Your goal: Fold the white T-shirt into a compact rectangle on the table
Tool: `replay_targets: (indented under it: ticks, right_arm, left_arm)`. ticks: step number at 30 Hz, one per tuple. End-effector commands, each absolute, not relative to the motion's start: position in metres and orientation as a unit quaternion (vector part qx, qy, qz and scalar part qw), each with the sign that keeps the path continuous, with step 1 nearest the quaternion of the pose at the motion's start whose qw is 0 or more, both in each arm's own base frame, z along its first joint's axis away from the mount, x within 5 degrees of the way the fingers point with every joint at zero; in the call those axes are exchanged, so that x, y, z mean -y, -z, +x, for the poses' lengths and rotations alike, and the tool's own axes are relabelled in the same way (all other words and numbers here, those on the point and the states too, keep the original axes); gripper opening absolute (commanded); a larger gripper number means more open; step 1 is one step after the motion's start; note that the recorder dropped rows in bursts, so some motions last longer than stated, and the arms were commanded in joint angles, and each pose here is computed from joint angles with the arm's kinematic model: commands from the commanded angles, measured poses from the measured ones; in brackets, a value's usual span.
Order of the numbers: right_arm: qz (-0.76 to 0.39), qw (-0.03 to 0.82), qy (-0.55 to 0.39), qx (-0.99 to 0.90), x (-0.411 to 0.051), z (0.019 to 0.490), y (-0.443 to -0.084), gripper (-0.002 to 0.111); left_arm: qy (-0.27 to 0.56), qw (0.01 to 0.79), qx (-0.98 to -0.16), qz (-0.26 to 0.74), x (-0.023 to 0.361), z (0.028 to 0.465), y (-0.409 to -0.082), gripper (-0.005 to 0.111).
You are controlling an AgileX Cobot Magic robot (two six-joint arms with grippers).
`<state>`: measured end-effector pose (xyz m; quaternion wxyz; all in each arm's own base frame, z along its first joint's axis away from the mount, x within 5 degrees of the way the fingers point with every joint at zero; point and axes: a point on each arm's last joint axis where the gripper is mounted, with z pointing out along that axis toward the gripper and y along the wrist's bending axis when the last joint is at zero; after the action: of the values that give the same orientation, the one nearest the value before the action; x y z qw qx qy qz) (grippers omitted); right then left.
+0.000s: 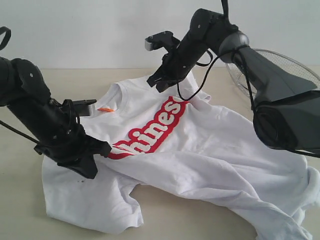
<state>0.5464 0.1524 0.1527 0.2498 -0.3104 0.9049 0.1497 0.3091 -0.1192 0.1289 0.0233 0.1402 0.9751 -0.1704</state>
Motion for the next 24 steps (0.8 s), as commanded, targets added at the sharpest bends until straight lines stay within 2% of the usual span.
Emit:
replay_targets:
  ticks: [1, 6, 11, 18, 24]
  right_arm:
    - [-0.308, 0.252, -0.148, -0.905, -0.148, 0.550, -0.144, 0.000]
    - [-0.293, 0.240, -0.142, -0.915, -0.147, 0.551, -0.131, 0.000]
    - [-0.253, 0.223, -0.115, -0.935, -0.140, 0.552, -0.119, 0.000]
    - [-0.182, 0.197, -0.065, -0.961, -0.129, 0.553, -0.105, 0.000]
    - [-0.139, 0.182, -0.012, -0.973, -0.118, 0.553, -0.102, 0.000]
  left_arm:
    - [0.144, -0.004, -0.980, 0.138, 0.116, 0.307, -0.119, 0.005]
    - [0.132, -0.014, -0.982, 0.136, 0.114, 0.308, -0.109, 0.005]
    - [0.072, -0.035, -0.989, 0.126, 0.099, 0.310, -0.089, 0.005]
    - [0.034, -0.047, -0.996, 0.069, 0.061, 0.329, -0.070, 0.005]
    - [0.022, -0.022, -0.999, 0.031, 0.020, 0.362, -0.074, 0.005]
